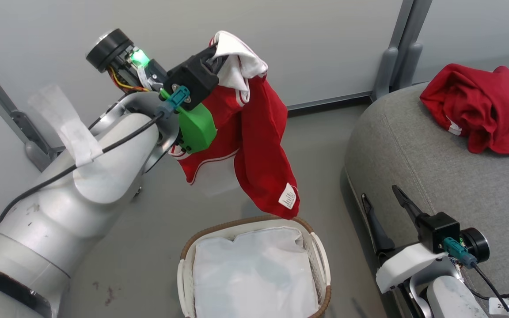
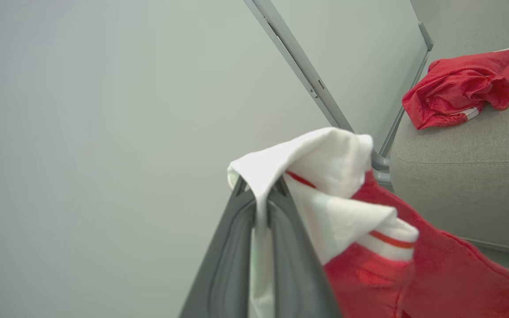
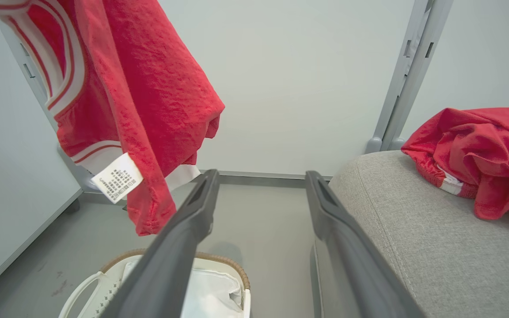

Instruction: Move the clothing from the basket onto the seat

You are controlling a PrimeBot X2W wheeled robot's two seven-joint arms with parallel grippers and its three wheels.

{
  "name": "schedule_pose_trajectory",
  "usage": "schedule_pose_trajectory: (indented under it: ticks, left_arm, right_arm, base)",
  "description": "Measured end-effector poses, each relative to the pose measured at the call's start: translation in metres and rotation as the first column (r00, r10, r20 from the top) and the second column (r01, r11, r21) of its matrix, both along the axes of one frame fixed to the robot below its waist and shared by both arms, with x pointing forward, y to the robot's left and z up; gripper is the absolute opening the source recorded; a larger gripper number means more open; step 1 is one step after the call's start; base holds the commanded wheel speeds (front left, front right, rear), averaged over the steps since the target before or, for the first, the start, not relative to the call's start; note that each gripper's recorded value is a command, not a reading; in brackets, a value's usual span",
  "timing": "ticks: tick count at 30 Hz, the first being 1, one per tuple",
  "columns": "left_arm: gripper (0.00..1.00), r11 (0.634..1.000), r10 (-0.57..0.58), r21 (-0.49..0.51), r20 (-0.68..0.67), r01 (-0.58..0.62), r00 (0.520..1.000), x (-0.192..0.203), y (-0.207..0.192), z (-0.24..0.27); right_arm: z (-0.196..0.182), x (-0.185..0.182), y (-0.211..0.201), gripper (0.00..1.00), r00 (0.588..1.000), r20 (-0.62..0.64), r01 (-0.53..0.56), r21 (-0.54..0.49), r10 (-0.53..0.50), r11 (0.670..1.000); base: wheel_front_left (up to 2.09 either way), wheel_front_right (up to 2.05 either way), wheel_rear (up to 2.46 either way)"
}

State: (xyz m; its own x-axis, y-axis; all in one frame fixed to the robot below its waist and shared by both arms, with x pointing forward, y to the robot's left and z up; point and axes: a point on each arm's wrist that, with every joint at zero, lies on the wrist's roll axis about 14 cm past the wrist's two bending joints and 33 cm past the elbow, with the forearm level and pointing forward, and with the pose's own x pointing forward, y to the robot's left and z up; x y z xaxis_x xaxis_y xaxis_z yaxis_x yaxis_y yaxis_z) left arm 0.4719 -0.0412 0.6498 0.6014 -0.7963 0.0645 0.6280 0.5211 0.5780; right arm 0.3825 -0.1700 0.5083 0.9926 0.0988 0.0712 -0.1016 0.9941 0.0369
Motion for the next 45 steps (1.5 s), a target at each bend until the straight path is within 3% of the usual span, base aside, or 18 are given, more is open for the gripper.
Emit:
schedule_pose_trajectory:
  ticks: [16,29,39,40,41,45]
  left_arm:
    - [0.0,0.997,-0.067,0.032,0.093,0.064,0.993,-0.025,-0.031,0.048]
    - [0.0,0.994,-0.107,0.019,0.109,0.106,0.988,-0.037,-0.039,0.054]
    - [0.0,0.991,-0.136,0.008,0.116,0.136,0.984,-0.046,-0.042,0.055]
    - [0.0,0.991,-0.137,0.008,0.117,0.137,0.984,-0.047,-0.042,0.055]
    - [0.0,0.991,-0.137,0.005,0.117,0.137,0.984,-0.047,-0.042,0.056]
    - [0.0,0.99,-0.135,-0.015,0.114,0.138,0.984,-0.048,-0.038,0.059]
  right_arm:
    - [0.047,-0.009,0.045,1.0,0.981,0.141,-0.136,0.006,0.134,0.991]
    - [0.062,0.032,0.079,1.0,0.954,0.138,-0.232,-0.224,0.266,0.947]
    - [0.052,0.043,0.109,1.0,0.931,0.082,-0.323,-0.26,0.354,0.91]
    - [0.05,0.043,0.112,0.85,0.93,0.077,-0.331,-0.257,0.36,0.908]
    - [0.049,0.044,0.114,0.49,0.927,0.073,-0.339,-0.253,0.367,0.906]
    - [0.047,0.044,0.121,0.19,0.922,0.065,-0.357,-0.239,0.381,0.903]
  base:
    - [0.0,0.0,0.0]
    - [0.0,0.0,0.0]
    - [0.0,0.0,0.0]
    - [0.0,0.0,0.0]
    - [0.0,0.0,0.0]
    - [0.0,0.0,0.0]
